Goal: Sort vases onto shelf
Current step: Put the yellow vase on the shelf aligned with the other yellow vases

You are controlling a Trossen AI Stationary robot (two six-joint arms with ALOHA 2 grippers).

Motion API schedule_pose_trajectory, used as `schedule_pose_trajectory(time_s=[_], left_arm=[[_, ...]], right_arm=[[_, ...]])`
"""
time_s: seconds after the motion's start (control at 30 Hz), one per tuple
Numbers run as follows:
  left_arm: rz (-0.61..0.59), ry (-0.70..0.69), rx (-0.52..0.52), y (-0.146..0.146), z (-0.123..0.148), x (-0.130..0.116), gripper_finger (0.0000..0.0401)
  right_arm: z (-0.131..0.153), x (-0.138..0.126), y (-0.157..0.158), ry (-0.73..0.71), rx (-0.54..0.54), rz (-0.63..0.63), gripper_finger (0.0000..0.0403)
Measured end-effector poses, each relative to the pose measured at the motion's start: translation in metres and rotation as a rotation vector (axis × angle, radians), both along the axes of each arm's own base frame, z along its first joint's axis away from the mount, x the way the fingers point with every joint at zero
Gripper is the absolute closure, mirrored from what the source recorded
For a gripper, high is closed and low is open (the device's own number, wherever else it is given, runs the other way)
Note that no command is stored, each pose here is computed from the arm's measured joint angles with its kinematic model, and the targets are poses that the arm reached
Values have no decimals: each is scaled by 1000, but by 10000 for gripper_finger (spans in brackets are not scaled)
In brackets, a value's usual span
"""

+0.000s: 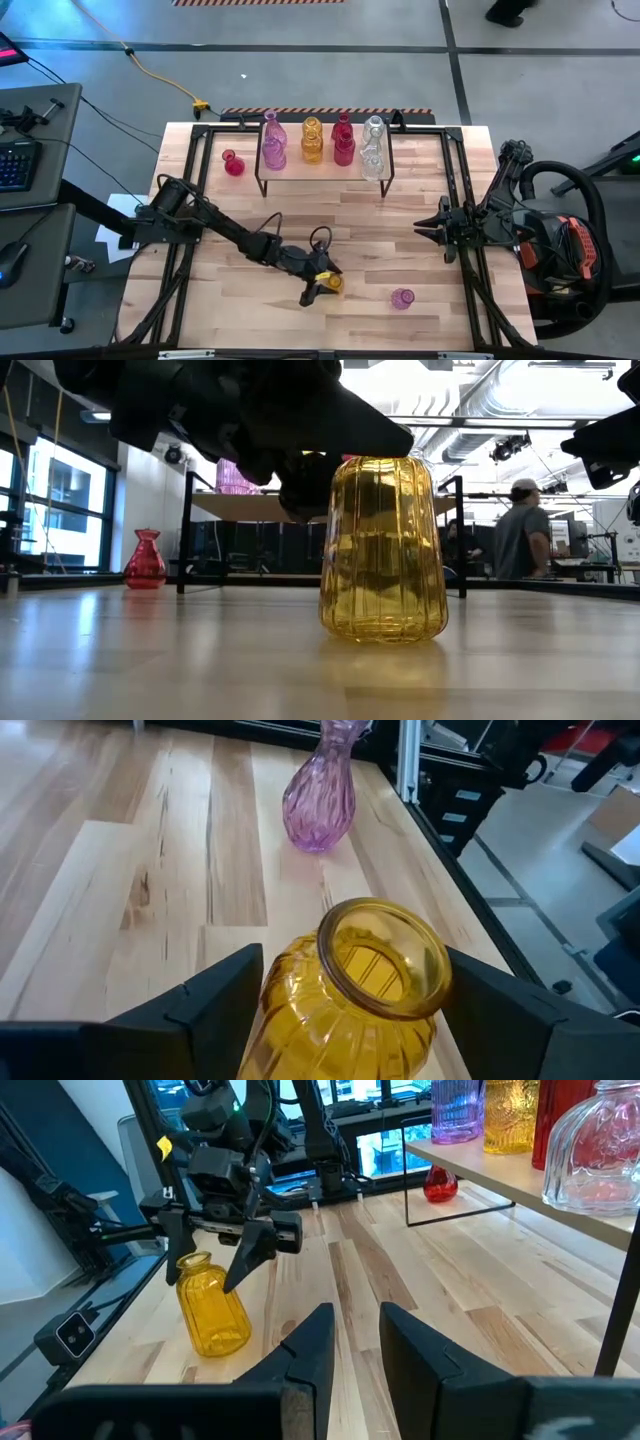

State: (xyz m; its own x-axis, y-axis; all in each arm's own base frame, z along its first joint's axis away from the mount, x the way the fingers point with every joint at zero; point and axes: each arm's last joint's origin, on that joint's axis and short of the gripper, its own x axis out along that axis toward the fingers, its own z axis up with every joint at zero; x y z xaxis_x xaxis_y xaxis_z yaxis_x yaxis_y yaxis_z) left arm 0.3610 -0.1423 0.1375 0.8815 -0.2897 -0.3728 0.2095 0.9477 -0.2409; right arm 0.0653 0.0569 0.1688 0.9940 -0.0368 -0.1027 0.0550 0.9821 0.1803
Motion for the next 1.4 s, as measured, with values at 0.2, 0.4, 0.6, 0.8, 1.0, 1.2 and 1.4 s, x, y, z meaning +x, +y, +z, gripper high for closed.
schedule_pose_trajectory(time_s=[0.2, 0.4, 0.6, 0.8, 1.0, 1.2, 1.4], left_arm=[[-9, -2, -5, 0, 0, 0, 174], [-15, -16, -13, -1, 3, 1, 200], [-16, -12, -30, -1, 3, 0, 220], [-44, -6, -40, -3, 3, 0, 247], [-44, -2, -39, -3, 3, 0, 251], [-48, 21, -30, -2, 6, -3, 253], [-38, 45, 53, 2, 20, -10, 253]], right_arm=[[0, 0, 0, 0, 0, 0, 336], [0, 0, 0, 0, 0, 0, 336], [0, 0, 0, 0, 0, 0, 336], [0, 0, 0, 0, 0, 0, 336], [0, 0, 0, 0, 0, 0, 336], [0, 0, 0, 0, 0, 0, 336], [0, 0, 0, 0, 1, 0, 336]])
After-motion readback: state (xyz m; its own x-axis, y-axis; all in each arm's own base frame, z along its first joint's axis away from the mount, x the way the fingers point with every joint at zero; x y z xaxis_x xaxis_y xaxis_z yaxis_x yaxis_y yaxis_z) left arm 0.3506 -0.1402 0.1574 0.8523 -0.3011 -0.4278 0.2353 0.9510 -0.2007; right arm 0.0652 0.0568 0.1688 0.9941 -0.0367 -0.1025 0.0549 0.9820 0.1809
